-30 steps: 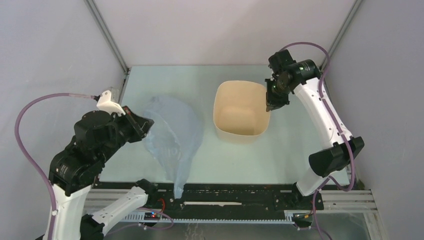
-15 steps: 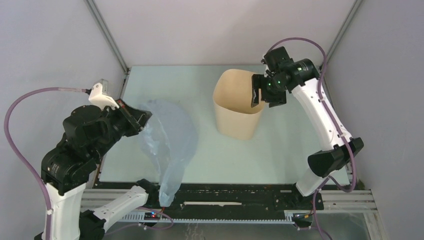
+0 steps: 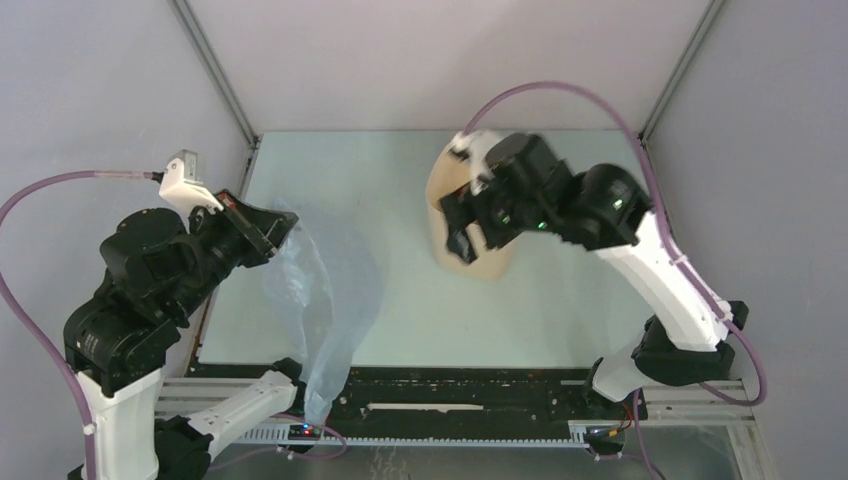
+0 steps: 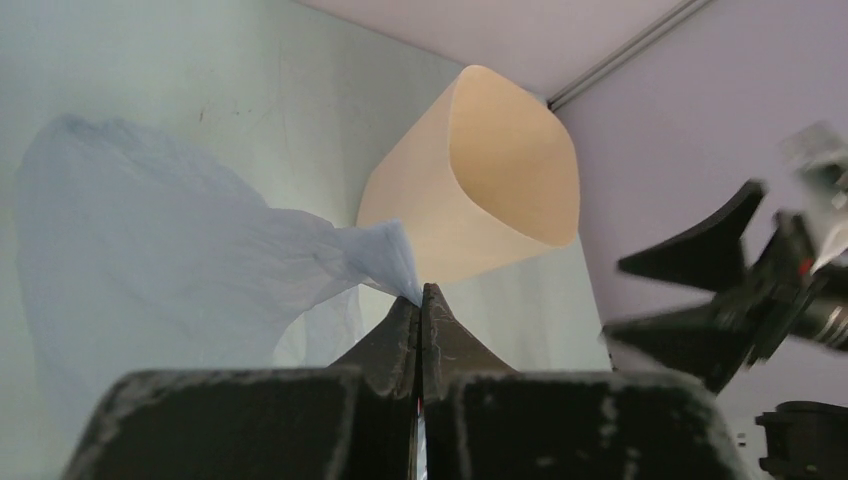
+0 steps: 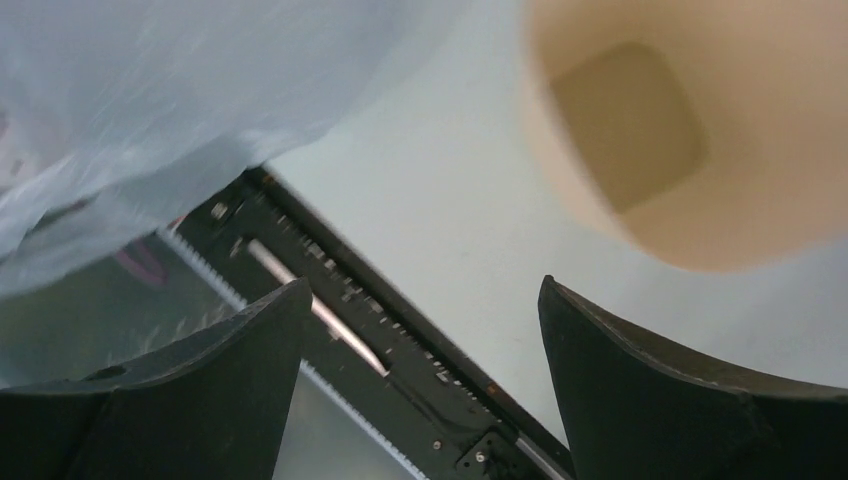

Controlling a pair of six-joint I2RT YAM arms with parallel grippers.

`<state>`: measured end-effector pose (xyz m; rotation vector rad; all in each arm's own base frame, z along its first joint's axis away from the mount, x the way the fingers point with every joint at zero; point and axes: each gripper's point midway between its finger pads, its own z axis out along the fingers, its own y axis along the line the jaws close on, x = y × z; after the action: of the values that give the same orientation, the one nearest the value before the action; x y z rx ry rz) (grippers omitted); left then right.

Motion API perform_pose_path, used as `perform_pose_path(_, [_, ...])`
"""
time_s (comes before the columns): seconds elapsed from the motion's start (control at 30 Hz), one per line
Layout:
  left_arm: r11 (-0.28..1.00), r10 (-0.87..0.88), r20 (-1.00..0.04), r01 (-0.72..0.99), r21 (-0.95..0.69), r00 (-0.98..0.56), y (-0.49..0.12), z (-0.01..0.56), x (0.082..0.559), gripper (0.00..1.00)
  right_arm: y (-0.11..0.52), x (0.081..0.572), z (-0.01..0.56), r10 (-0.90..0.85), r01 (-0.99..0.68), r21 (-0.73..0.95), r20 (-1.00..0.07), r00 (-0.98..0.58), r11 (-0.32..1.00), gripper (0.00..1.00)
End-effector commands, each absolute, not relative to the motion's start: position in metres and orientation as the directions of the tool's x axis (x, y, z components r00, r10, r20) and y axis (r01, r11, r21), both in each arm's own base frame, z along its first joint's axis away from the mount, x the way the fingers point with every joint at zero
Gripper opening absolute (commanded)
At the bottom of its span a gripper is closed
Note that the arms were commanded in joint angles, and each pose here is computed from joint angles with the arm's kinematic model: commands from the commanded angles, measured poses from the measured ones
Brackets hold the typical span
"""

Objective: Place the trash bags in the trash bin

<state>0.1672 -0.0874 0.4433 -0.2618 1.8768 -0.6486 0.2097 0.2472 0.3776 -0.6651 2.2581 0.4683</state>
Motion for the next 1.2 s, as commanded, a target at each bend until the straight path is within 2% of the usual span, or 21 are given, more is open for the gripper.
perform_pose_path(0.0, [0.785,-0.516,-0.775,0.161,-0.599,-0.366,-0.093,0.467,0.167,0.00,0.320,0.170,0.364,-0.421,-0.745,0.126,-0.757,-0.499,0.655,0.93])
perform_pose_path(0.17, [0.676,-0.592,-0.700,0.227,-0.701,-0.400,-0.114,0.487,0.162,0.00,0.398,0.101,0.345,-0.452,-0.894,0.223,-0.799,-0.397,0.389,0.92])
perform_pose_path(0.3, [0.579,-0.631,-0.655,0.309,-0.754,-0.416,-0.125,0.519,0.149,0.00,0.423,0.085,0.350,-0.432,-0.939,0.145,-0.859,-0.275,0.311,0.93])
perform_pose_path(0.37, [0.544,-0.648,-0.634,0.326,-0.773,-0.421,-0.126,0.531,0.143,0.00,0.431,0.081,0.357,-0.415,-0.943,0.180,-0.863,-0.288,0.280,0.94])
perform_pose_path(0.43, [0.511,-0.662,-0.616,0.343,-0.788,-0.428,-0.130,0.538,0.142,0.00,0.437,0.075,0.368,-0.376,-0.922,0.296,-0.848,-0.374,0.251,0.93])
perform_pose_path(0.57, [0.499,-0.675,-0.604,0.341,-0.797,-0.424,-0.134,0.541,0.152,0.00,0.428,0.076,0.377,-0.272,-0.834,0.435,-0.804,-0.529,0.339,0.92])
perform_pose_path(0.7, [0.543,-0.694,-0.622,0.304,-0.783,-0.364,-0.127,0.543,0.171,0.00,0.406,0.093,0.379,-0.094,-0.632,0.560,-0.704,-0.704,0.536,0.92])
perform_pose_path(0.77, [0.555,-0.703,-0.625,0.287,-0.781,-0.340,-0.125,0.544,0.180,0.00,0.399,0.094,0.377,-0.022,-0.535,0.596,-0.656,-0.755,0.599,0.96])
perform_pose_path(1.03, [0.494,-0.771,-0.565,0.283,-0.822,-0.294,-0.124,0.557,0.194,0.00,0.400,0.069,0.350,-0.036,-0.470,0.545,-0.626,-0.779,0.695,0.99])
perform_pose_path(1.17, [0.486,-0.776,-0.556,0.280,-0.828,-0.296,-0.126,0.560,0.196,0.00,0.404,0.058,0.357,-0.042,-0.502,0.503,-0.675,-0.737,0.703,0.99])
